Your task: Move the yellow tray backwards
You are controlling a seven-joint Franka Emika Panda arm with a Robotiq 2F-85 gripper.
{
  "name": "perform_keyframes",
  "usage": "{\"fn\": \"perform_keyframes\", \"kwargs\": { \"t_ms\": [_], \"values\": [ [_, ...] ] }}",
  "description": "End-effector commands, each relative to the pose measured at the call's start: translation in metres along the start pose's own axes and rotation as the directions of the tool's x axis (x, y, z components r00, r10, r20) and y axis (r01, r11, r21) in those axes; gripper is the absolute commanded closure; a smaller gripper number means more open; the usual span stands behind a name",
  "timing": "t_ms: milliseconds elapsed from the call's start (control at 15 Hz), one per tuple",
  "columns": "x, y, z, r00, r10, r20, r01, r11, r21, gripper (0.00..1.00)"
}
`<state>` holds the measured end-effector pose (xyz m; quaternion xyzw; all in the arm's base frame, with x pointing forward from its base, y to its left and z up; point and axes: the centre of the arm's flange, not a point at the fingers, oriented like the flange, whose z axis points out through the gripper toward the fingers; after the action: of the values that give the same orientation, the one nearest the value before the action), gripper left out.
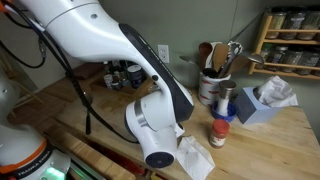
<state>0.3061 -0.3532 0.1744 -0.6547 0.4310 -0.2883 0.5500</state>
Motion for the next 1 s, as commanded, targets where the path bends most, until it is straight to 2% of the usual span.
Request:
{"fn": "perform_keyframes", "kwargs": {
  "t_ms": [0, 533, 933],
  "values": [
    [0.006, -0.002, 0.003, 1.0, 0.014, -0.017, -0.014, 1.0, -0.007, 0.6],
    [0.015, 0.001, 0.003, 0.999, 0.029, -0.028, -0.03, 0.999, -0.027, 0.0],
    [0.025, 0.013, 0.023, 0.998, 0.04, -0.046, -0.045, 0.994, -0.097, 0.0]
  ]
}}
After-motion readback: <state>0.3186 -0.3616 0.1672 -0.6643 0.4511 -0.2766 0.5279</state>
